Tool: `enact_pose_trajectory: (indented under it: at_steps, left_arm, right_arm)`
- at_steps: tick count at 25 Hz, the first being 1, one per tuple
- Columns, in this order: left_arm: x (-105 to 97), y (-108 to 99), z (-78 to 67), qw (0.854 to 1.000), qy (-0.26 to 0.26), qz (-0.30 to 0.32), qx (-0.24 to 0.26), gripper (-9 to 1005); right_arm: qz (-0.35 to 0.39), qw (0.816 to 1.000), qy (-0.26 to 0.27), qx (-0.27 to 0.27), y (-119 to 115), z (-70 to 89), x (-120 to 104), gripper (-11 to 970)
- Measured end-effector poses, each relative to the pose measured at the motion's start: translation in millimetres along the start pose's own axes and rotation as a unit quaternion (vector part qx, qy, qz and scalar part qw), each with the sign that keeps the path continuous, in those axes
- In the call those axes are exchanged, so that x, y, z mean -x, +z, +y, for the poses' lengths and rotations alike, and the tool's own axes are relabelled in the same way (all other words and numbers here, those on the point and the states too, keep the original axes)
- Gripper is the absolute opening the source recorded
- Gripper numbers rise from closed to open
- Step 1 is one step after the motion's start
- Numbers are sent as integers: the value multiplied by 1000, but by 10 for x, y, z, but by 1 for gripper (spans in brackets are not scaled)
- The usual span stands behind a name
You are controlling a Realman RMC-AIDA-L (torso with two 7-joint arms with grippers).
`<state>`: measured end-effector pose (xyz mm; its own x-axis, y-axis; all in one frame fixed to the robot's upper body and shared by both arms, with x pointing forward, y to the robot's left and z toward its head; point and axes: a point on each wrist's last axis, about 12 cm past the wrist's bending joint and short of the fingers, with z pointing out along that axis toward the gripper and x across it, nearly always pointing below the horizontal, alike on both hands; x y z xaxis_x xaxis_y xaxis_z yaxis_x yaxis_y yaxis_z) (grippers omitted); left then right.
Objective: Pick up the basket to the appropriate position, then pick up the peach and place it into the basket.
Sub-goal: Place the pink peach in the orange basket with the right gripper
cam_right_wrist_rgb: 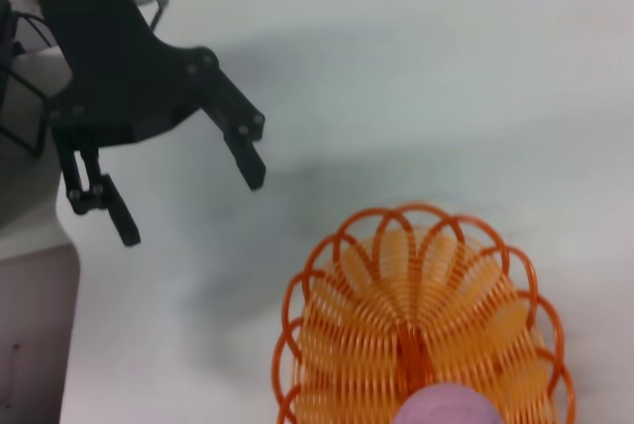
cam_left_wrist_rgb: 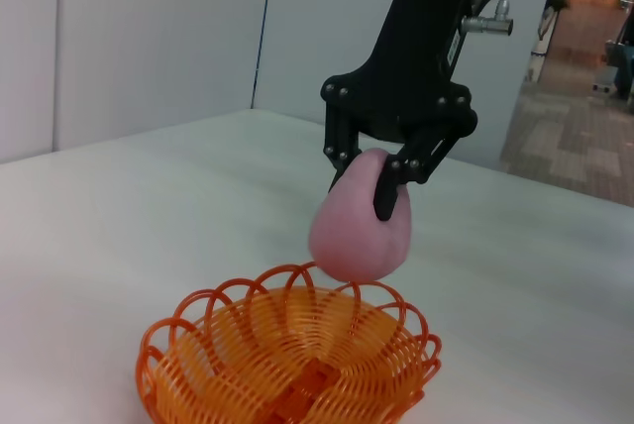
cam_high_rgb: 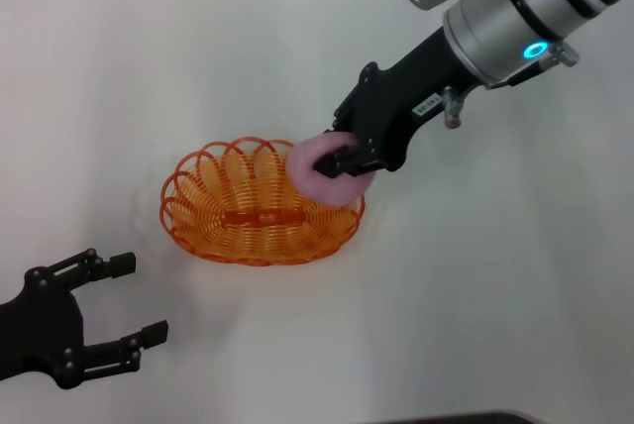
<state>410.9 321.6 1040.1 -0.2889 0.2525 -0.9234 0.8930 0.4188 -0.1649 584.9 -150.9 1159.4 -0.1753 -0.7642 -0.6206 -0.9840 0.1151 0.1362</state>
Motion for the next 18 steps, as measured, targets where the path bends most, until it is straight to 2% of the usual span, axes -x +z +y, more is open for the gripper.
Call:
enact_pose_trajectory:
  at_steps: [7, 18]
  left_arm:
    - [-3, -2, -3, 1000, 0, 0, 0, 858]
    - [-3, -30, -11, 1000, -3, -5, 2, 857]
  right_arm:
    - [6, 1000, -1, 3, 96, 0, 1, 242]
    - [6, 1000, 11, 0, 122, -24, -55, 512]
